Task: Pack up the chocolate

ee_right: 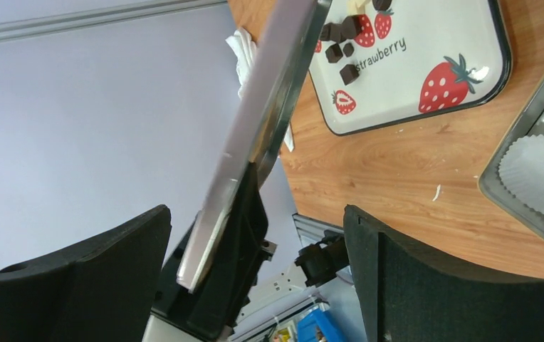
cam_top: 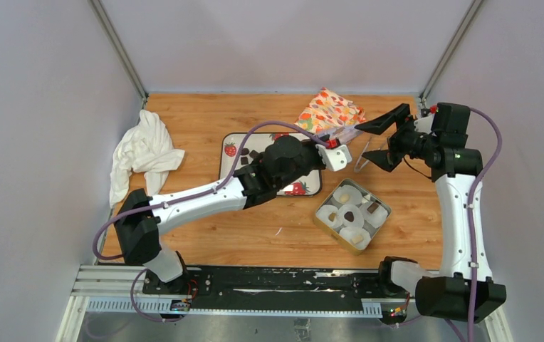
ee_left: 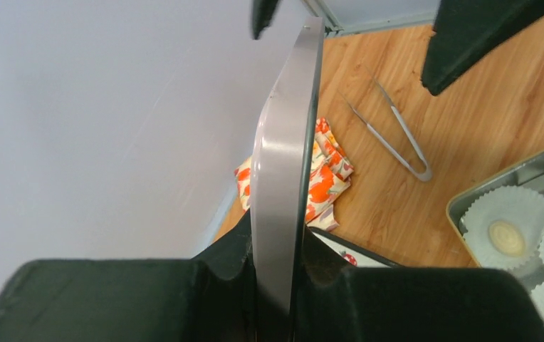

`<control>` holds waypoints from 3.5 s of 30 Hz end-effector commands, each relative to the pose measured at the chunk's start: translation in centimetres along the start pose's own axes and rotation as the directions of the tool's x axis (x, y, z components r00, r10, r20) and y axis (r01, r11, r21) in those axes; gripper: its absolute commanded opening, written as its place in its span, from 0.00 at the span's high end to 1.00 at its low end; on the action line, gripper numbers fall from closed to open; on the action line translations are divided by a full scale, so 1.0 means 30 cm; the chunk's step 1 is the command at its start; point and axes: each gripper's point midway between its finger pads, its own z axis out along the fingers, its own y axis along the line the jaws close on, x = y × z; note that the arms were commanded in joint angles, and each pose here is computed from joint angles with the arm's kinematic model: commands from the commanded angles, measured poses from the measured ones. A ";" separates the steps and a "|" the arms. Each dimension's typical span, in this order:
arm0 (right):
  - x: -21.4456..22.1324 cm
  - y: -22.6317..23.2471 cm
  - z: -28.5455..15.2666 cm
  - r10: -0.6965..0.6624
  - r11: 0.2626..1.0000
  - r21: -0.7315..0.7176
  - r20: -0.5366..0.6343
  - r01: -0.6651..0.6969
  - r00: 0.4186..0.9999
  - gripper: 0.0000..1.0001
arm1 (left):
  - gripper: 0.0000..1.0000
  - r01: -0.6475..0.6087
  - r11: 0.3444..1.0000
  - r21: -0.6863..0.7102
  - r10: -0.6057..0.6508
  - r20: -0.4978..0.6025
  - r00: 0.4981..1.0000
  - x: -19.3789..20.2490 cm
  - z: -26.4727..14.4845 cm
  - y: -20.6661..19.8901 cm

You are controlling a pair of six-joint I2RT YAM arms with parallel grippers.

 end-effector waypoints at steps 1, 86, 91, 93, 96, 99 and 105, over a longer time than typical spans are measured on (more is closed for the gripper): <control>0.028 0.024 0.029 0.048 0.997 -0.049 -0.066 -0.052 0.997 0.06 | 1.00 -0.129 0.992 -0.014 0.129 0.071 0.989 -0.042 -0.020 -0.003; 0.253 0.127 0.119 -0.604 0.677 -0.645 -0.214 0.353 0.768 1.00 | 0.62 0.648 -0.390 0.655 -0.889 -0.452 -0.078 -0.039 -0.261 0.296; 0.253 0.118 0.126 -0.604 0.680 -0.644 -0.220 0.351 0.766 1.00 | 1.00 0.626 -0.447 0.639 -0.870 -0.474 -0.137 -0.052 -0.245 0.306; 0.256 0.117 0.126 -0.613 0.673 -0.651 -0.224 0.351 0.758 1.00 | 1.00 0.621 -0.462 0.634 -0.858 -0.496 -0.133 -0.065 -0.243 0.289; 0.263 0.111 0.121 -0.630 0.660 -0.663 -0.230 0.354 0.742 1.00 | 1.00 0.614 -0.489 0.620 -0.844 -0.515 -0.151 -0.066 -0.232 0.277; 0.266 0.107 0.120 -0.640 0.657 -0.658 -0.231 0.367 0.733 1.00 | 0.96 0.613 -0.486 0.622 -0.845 -0.515 -0.147 -0.065 -0.224 0.275; 0.239 0.089 0.113 -0.623 0.690 -0.596 -0.202 0.410 0.756 1.00 | 0.00 0.633 -0.515 0.578 -0.821 -0.546 -0.170 0.001 -0.179 0.255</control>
